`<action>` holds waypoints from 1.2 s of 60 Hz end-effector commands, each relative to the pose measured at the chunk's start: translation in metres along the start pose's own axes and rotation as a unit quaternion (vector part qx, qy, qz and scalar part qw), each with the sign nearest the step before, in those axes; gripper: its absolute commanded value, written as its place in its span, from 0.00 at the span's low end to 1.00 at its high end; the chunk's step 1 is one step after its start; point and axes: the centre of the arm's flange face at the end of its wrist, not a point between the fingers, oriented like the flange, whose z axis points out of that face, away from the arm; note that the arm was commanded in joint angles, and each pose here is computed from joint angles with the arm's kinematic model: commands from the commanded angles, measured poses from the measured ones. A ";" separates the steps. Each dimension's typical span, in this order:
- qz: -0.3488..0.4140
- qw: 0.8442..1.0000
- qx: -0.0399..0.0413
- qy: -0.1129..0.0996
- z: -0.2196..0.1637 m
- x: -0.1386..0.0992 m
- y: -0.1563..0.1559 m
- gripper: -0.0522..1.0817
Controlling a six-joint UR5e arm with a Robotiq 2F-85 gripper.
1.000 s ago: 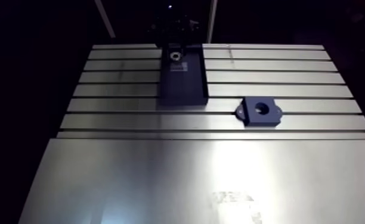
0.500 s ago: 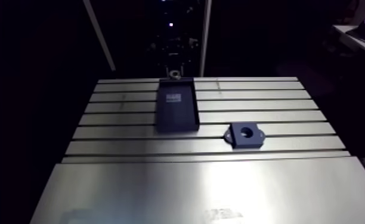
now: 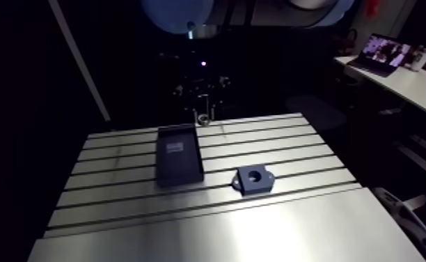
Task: Pick up the bearing and press it into the housing until flush.
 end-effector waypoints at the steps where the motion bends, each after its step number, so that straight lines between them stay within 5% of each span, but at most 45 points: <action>1: -0.016 1.000 0.003 -0.017 0.006 -0.053 0.052 0.61; 18: 0.003 0.999 0.014 -0.035 0.025 -0.078 0.080 0.61; 31: 0.001 0.999 0.013 -0.048 0.034 -0.089 0.079 0.61; 46: 0.006 0.999 -0.006 -0.036 0.044 -0.094 0.083 0.61; 70: 0.016 0.999 -0.017 -0.027 0.062 -0.105 0.084 0.61; 72: 0.015 0.999 -0.023 -0.023 0.064 -0.107 0.084 0.61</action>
